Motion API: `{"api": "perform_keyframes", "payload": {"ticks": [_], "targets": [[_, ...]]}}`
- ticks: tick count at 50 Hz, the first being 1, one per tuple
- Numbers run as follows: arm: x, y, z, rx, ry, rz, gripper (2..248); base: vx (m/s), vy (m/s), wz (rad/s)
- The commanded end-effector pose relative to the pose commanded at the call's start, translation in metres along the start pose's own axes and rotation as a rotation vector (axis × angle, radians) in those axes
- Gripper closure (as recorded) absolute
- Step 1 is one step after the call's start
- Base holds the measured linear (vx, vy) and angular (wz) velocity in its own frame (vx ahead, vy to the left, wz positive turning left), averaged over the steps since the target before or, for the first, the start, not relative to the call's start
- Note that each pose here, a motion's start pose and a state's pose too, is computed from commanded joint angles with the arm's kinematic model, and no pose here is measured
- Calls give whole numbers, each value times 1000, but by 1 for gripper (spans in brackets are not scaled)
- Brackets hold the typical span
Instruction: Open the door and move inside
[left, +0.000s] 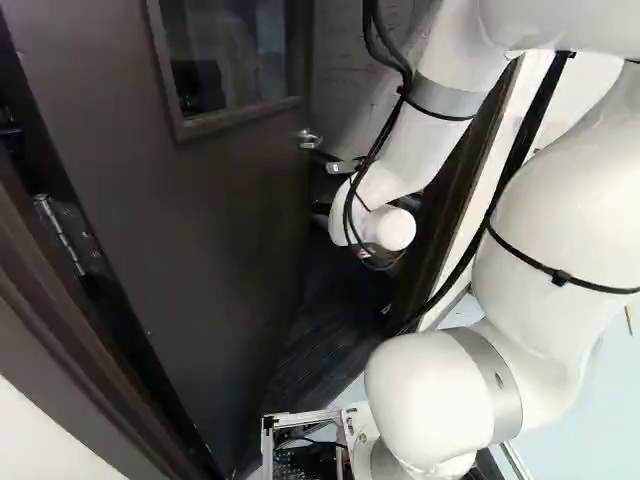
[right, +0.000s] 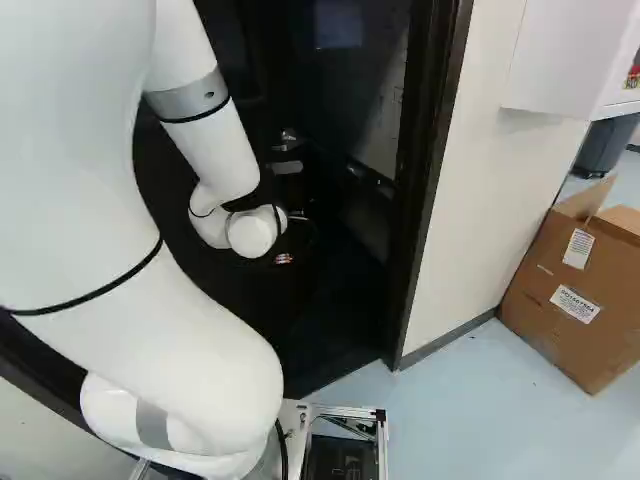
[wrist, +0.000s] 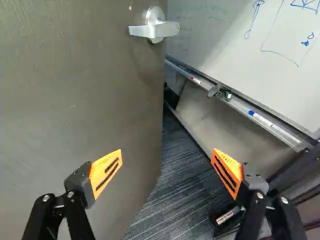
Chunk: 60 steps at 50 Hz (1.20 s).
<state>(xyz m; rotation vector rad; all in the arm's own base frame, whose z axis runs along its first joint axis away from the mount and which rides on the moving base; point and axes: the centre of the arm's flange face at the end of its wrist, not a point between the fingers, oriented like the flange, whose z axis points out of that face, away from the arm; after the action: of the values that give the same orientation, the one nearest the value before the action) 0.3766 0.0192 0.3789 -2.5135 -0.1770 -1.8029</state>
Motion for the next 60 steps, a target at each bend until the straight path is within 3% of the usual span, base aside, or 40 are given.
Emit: {"api": "perform_keyframes", "payload": {"ticks": [60], "targets": [[16, -52, 44, 211, 13, -125, 3, 0, 0, 0]]}}
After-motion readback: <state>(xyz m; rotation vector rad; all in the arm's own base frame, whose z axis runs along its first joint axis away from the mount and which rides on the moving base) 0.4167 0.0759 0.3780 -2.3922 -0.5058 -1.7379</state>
